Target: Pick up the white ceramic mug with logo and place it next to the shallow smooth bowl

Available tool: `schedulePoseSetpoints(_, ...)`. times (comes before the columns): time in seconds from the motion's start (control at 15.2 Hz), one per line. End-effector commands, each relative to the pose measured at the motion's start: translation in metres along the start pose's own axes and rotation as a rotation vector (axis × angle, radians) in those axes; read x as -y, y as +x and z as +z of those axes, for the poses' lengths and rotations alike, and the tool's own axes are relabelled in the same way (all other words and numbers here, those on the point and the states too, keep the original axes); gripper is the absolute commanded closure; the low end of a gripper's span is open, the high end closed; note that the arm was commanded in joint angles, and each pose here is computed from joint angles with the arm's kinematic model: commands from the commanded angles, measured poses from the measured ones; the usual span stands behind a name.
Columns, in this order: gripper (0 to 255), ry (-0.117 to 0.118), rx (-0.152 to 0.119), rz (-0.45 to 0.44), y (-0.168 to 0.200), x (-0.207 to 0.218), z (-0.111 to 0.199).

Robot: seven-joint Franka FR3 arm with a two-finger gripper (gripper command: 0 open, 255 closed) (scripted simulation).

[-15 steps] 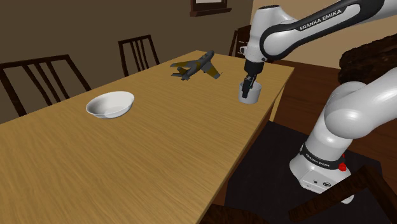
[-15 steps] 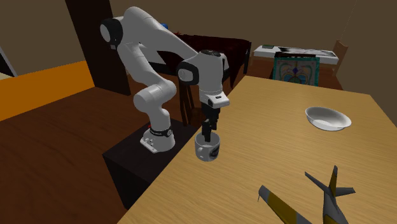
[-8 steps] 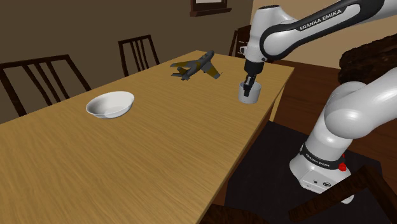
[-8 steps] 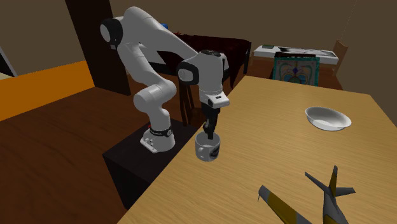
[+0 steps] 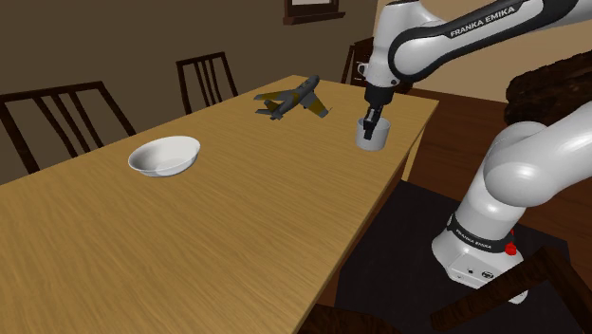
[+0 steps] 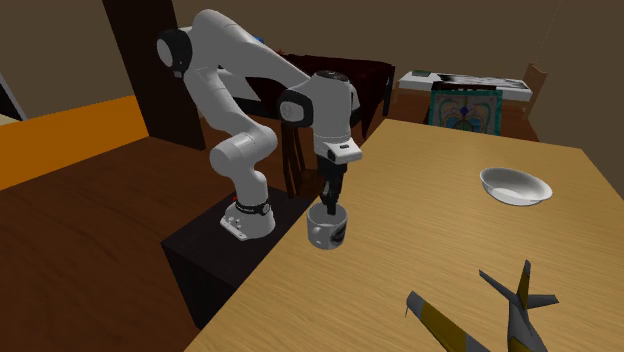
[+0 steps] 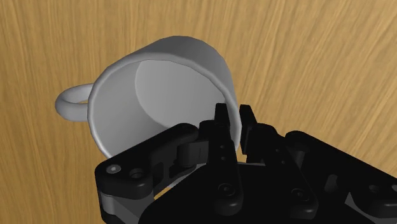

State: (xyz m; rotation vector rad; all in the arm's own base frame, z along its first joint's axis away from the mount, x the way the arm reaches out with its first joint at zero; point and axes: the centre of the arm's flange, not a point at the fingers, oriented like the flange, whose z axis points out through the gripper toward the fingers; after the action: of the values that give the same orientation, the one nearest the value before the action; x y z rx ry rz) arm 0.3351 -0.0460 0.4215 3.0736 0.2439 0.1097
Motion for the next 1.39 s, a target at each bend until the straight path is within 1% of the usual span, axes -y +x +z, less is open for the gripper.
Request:
schedulePoseSetpoints(0.0, 255, 0.000, 0.000, 0.000, 0.000, -0.001, -0.011)
schedulePoseSetpoints(1.32, 255, 0.000, 0.000, 0.000, 0.007, -0.007, -0.116)
